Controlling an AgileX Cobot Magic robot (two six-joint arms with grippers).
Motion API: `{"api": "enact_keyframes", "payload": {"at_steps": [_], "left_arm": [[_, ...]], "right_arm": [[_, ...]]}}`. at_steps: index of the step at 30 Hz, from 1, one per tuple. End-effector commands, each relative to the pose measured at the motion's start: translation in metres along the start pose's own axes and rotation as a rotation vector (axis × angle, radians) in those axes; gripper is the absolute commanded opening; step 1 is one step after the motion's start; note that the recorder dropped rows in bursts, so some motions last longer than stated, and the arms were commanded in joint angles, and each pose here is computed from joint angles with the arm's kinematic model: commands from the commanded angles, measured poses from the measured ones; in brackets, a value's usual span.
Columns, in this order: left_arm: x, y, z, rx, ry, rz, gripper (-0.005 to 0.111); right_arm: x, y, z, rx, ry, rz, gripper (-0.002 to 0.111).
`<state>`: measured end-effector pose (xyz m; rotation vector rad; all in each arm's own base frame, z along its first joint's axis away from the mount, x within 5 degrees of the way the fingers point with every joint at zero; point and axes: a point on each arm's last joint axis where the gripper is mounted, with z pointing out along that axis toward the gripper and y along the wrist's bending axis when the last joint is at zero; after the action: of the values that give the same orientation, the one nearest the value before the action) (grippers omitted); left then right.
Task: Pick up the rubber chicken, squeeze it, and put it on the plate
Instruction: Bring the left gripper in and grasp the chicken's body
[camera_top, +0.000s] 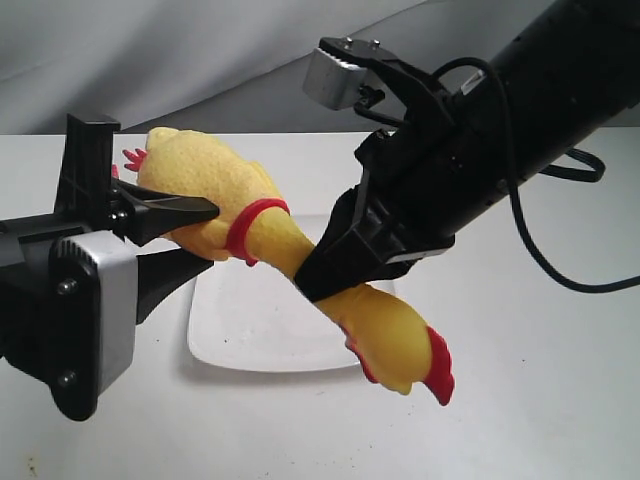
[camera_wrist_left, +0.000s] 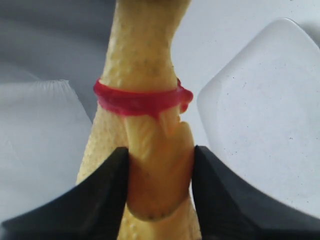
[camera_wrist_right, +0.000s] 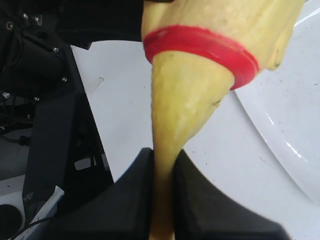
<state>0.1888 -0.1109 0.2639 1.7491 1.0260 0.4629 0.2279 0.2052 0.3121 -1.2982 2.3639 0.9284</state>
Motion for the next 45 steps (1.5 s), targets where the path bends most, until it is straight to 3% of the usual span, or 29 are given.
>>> {"api": "enact_keyframes", "payload": {"at_steps": [1,11,14,18,20,29,39,45], "left_arm": [[-0.001,0.002,0.0,-0.006,0.005,-0.085,0.0],[-0.001,0.002,0.0,-0.006,0.005,-0.083,0.004],[0.001,0.002,0.0,-0.007,0.027,-0.083,0.024],[0.001,0.002,0.0,-0.007,0.026,-0.081,0.07],[0.001,0.002,0.0,-0.007,0.029,-0.084,0.079],[0.001,0.002,0.0,-0.007,0.027,-0.073,0.056],[0.018,0.001,-0.002,-0.014,0.215,-0.083,0.0],[0.017,0.001,-0.002,-0.028,0.204,-0.22,0.0]], "right_arm": [[-0.003,0.003,-0.003,-0.022,-0.03,-0.014,0.0],[-0.004,0.003,-0.003,-0.02,-0.031,-0.014,0.0],[-0.004,0.003,-0.003,-0.018,-0.032,-0.015,0.0],[-0.004,0.003,-0.003,-0.018,-0.032,-0.015,0.0],[-0.004,0.003,-0.003,-0.016,-0.033,-0.015,0.0],[-0.004,0.003,-0.003,-0.018,-0.032,-0.015,0.0],[-0.001,0.006,-0.003,-0.051,0.001,-0.025,0.0],[0.001,0.008,-0.003,-0.072,0.025,-0.026,0.0]]}}
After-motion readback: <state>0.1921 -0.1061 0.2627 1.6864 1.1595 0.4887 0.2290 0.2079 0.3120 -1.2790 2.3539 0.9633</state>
